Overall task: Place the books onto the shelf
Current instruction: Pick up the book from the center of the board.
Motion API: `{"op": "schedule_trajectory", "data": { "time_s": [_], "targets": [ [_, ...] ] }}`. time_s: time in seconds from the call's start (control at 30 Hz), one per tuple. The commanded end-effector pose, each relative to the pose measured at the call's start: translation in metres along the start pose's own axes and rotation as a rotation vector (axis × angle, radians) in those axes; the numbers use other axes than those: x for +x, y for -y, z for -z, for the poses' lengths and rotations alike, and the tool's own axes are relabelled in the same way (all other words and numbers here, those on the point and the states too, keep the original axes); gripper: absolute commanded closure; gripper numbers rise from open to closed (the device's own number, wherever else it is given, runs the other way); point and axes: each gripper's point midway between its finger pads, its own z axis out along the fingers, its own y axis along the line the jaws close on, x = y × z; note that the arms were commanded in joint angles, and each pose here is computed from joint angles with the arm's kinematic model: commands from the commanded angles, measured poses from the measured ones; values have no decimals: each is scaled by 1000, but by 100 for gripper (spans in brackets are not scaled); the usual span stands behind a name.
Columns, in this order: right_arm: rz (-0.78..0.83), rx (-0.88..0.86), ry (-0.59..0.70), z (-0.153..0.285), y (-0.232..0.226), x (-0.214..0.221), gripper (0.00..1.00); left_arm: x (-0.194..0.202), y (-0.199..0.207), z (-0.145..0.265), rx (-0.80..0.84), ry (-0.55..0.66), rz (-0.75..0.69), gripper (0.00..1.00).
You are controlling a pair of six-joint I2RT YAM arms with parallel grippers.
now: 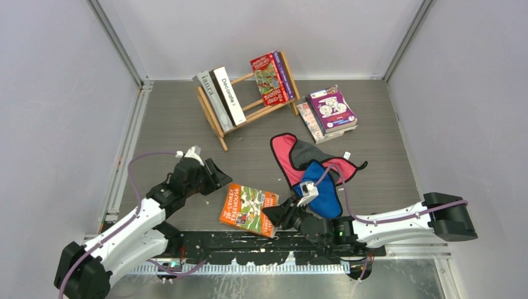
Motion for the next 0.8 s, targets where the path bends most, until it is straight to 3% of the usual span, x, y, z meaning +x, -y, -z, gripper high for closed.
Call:
{"op": "schedule_trajectory", "data": {
  "time_s": [0.0,0.37,0.77],
  "targets": [
    [-121,-86,124,1,-44,-38,99,-10,-10,12,-33,82,43,48],
    [-150,-74,263,-2,-47,-65,99,-5,-8,32,3,85,72,46],
    [-158,-72,391,-12,-57,-91,99,14,8,44,125,8,159,46]
  ]
}}
